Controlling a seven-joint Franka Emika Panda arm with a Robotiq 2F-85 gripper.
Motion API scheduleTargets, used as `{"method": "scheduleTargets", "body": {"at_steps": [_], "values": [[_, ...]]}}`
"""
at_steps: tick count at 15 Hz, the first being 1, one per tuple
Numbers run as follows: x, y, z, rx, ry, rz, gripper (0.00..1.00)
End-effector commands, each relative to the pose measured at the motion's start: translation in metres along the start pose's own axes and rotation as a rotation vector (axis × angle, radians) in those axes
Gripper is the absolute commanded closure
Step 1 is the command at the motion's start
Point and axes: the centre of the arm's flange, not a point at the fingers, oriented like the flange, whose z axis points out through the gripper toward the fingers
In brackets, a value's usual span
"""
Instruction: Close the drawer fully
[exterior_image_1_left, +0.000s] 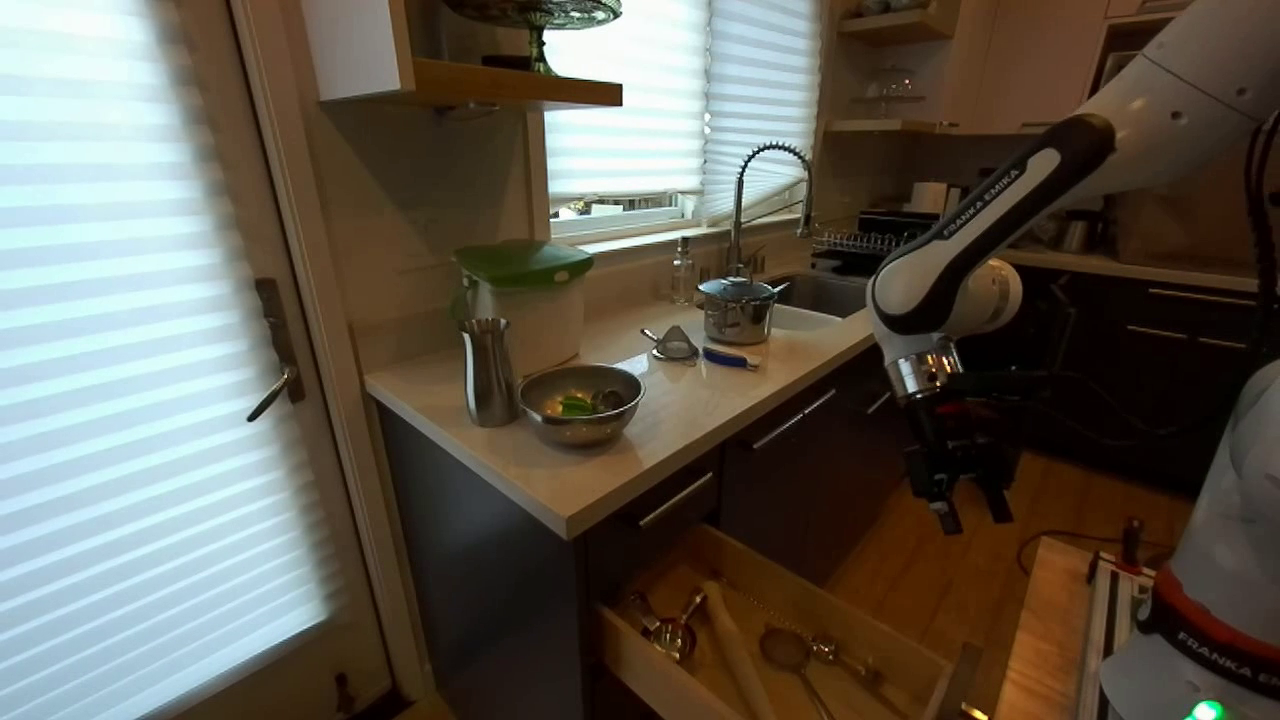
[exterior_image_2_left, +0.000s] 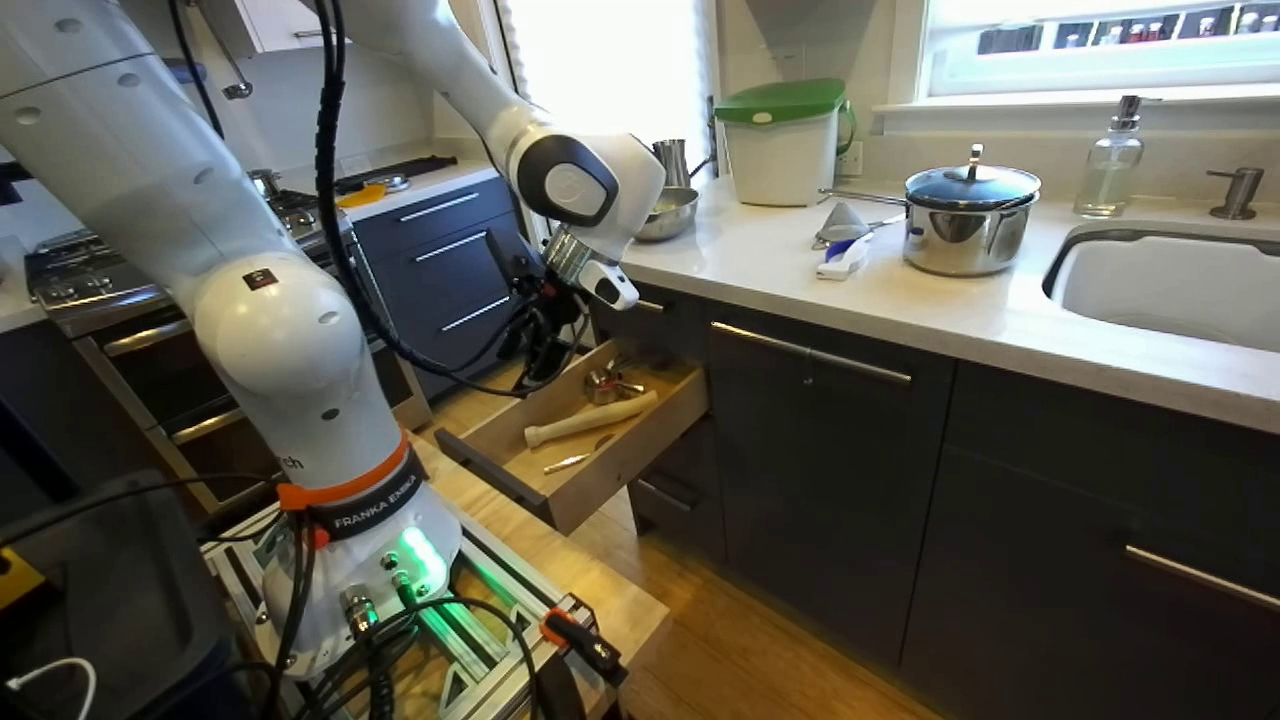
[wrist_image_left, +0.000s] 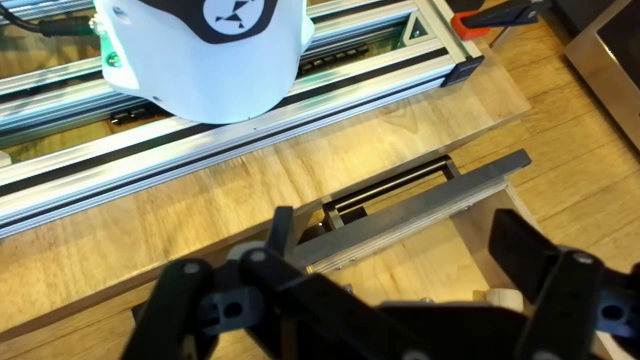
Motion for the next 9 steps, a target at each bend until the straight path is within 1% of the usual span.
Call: {"method": "scheduleTargets", "body": {"at_steps": [1,3,4,6,7,8,9], "values": [[0.024,-0.040,0.047,-0.156,-0.017,-0.109,0.00],[0.039,-0.069,0.073,-0.241,-0.027,-0.175,0.00],[0.045,-0.080,0.086,-0.268,-0.042,-0.217,0.00],[0.046,-0.091,0.112,-0.268,-0.076,-0.284,0.00],[0.039,-0.088,0.123,-0.248,-0.110,-0.321,0.00],[0.028,-0.087,0.103,-0.272,-0.064,-0.266,0.00],[0.029,-0.087,0.112,-0.278,-0.086,-0.274,0.00]]}}
